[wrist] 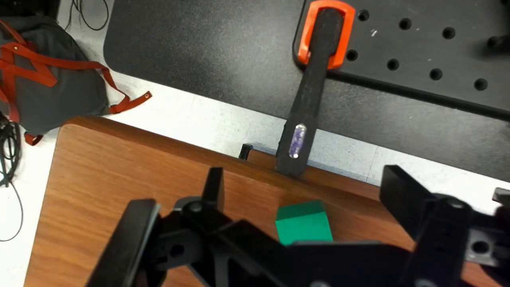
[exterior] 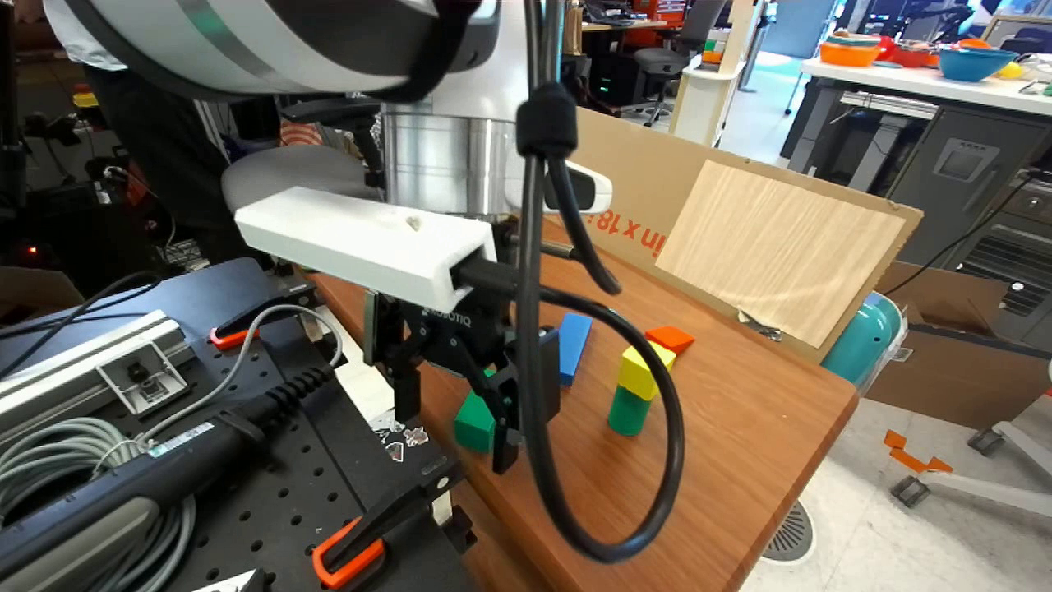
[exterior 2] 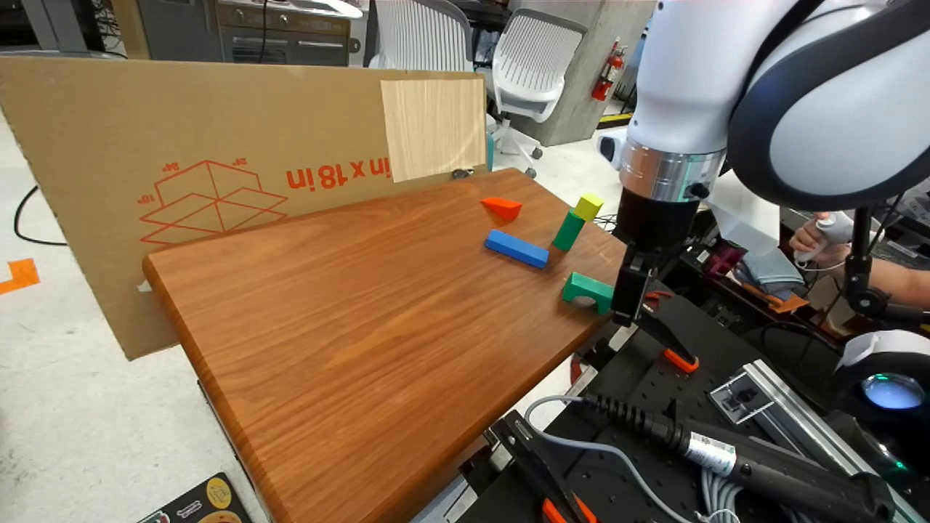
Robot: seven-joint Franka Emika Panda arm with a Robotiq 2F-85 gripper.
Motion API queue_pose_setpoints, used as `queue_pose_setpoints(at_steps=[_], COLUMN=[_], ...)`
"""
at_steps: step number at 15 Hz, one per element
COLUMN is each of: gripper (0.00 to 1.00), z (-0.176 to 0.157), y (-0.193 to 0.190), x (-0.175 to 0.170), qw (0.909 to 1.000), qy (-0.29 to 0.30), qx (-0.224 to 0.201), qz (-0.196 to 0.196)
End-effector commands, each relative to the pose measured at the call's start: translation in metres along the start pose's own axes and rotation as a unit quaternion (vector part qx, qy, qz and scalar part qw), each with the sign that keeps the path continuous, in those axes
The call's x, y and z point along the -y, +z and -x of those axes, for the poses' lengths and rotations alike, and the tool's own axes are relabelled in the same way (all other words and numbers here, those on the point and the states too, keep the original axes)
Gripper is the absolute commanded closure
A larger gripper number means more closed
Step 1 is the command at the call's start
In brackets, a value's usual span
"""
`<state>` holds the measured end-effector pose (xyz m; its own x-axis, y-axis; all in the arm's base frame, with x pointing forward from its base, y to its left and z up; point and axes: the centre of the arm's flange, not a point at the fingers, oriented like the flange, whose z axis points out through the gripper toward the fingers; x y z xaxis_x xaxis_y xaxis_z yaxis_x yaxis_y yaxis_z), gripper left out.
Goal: Move the green block on the left to the left
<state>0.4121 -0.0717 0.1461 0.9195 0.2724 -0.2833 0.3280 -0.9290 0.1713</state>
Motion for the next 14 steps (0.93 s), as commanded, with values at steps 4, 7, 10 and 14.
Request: queue_pose_setpoints(at_steps=[4,7,10,14], gripper=[0.00,0.00,0.32,0.63], z=[-0.038,-0.048,-0.049,-0.040], y=[0.024,0.026,0.019,-0.005], x=[-0.005,0.001,0.012,0.022], qw=[0.9996,0.9994,0.9989,0.9978], qy=[-0.022,-0.032,-0.041,-0.042], qx=[-0.012,-0.011,-0.007,0.003], qz=[-0.008,-0.008,-0.021,-0.052])
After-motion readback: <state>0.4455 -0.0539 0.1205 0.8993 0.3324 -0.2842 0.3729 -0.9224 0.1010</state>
